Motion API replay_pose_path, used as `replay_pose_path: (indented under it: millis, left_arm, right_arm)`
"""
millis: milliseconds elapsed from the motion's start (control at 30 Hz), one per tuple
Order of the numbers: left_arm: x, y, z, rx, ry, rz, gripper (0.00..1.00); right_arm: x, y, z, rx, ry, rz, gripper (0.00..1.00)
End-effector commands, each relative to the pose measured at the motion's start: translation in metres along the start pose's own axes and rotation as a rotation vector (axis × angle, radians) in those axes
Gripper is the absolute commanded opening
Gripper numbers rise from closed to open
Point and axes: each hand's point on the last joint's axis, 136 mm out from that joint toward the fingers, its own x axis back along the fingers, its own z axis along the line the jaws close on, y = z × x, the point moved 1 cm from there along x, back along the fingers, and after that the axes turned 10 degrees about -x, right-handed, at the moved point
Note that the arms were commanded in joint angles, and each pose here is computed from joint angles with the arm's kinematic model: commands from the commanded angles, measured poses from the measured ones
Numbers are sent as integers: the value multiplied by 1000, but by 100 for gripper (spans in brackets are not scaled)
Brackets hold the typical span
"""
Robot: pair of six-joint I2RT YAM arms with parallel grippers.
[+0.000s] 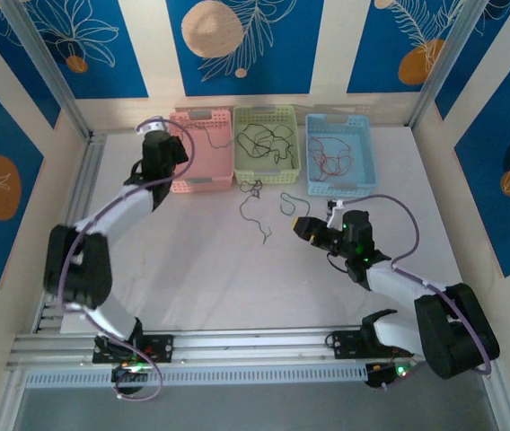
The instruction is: Untangle the cables
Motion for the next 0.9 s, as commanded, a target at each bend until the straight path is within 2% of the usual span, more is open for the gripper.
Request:
replay_pose_path:
  millis: [0,133,167,300,367,433,533,600,667,733,867]
  left_arm:
    - [-36,-13,7,29,34,74,0]
    - [-75,-24,7,32,58,120,0]
    - [-81,-28,6,27,60,136,6]
    - [-94,-44,-2,9,20,185,52]
    - [-91,-43,-7,-5,-18,190,69]
    - [-82,-38,-10,-23,-42,186,82]
    - [-56,-23,-9,-47,-63,168,89]
    - [-29,-14,-6,-52,-84,158,89]
    - [1,-20,-6,-43,-139,154,88]
    - [32,-38,-3,-15,-185,152,87]
    - [85,-94,6,27,-263,175,83]
  right_arm:
    - [3,7,27,14,118,-18,55]
    - [5,8,26,13,115,-32,55]
    - [6,8,26,11,114,-32,55]
    - [5,8,26,11,115,-30,55]
    - [5,8,26,12,113,-33,55]
    - [5,8,24,6,107,-34,55]
    - [5,8,25,5,106,-36,55]
    - [5,9,24,5,102,-40,56]
    - [5,10,22,2,91,-45,56]
    - [5,14,22,13,64,-53,56]
    - [21,34,15,-19,-99,-96,57]
